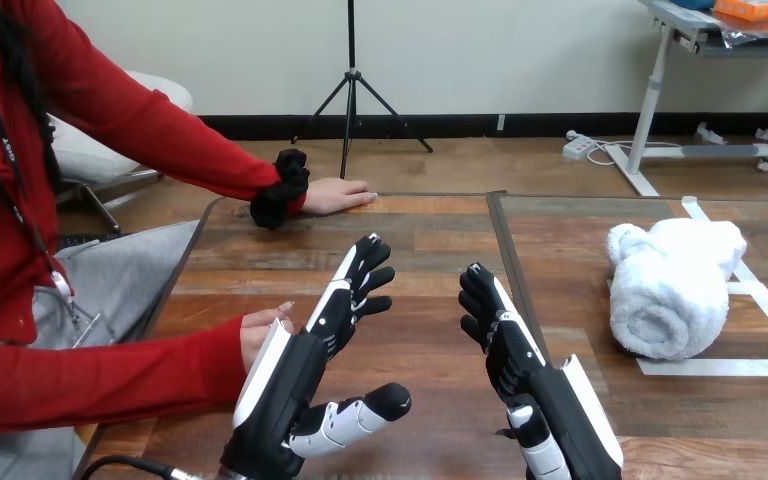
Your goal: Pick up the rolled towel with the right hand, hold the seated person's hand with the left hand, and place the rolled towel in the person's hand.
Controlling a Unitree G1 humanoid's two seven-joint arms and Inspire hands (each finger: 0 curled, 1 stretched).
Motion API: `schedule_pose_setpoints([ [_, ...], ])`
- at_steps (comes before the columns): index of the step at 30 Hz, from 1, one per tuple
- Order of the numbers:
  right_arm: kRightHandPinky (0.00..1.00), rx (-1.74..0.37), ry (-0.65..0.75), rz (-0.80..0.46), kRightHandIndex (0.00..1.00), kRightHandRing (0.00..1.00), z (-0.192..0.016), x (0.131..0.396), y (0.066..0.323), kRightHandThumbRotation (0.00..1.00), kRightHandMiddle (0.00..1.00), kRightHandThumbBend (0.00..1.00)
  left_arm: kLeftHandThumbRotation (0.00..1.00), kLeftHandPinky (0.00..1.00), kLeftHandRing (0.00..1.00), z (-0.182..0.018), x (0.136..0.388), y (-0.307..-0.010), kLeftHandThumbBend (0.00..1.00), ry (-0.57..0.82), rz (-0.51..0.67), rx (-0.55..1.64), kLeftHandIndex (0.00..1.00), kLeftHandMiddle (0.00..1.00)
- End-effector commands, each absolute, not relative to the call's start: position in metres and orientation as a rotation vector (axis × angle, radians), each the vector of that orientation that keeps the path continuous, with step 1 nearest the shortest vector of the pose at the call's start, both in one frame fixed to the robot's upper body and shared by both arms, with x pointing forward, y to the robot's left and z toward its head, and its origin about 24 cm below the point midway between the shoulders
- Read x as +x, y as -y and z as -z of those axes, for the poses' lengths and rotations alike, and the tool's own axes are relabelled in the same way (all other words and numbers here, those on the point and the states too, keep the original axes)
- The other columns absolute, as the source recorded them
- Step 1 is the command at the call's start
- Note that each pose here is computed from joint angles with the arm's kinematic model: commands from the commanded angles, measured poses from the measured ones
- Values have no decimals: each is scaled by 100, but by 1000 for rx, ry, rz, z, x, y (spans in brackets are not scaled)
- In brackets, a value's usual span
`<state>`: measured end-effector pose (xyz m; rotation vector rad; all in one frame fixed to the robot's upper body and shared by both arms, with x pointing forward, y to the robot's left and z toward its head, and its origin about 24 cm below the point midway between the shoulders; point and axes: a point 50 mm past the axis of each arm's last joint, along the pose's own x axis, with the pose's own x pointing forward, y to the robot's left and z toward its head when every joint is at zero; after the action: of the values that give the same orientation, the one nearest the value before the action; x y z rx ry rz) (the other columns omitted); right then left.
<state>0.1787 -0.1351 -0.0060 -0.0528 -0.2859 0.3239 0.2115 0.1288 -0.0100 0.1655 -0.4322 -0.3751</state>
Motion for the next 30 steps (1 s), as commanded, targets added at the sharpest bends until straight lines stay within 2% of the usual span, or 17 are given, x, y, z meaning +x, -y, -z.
schedule_pose_setpoints([
  [1, 100, -60, 409, -311, 100, 100, -16, 191, 134, 100, 100, 100, 79, 84, 92, -4, 221, -129, 100, 512, 368, 173, 98, 96],
  [30, 100, -71, 411, -307, 100, 100, -17, 191, 136, 100, 100, 100, 78, 85, 93, -3, 221, -127, 100, 502, 382, 162, 99, 97],
])
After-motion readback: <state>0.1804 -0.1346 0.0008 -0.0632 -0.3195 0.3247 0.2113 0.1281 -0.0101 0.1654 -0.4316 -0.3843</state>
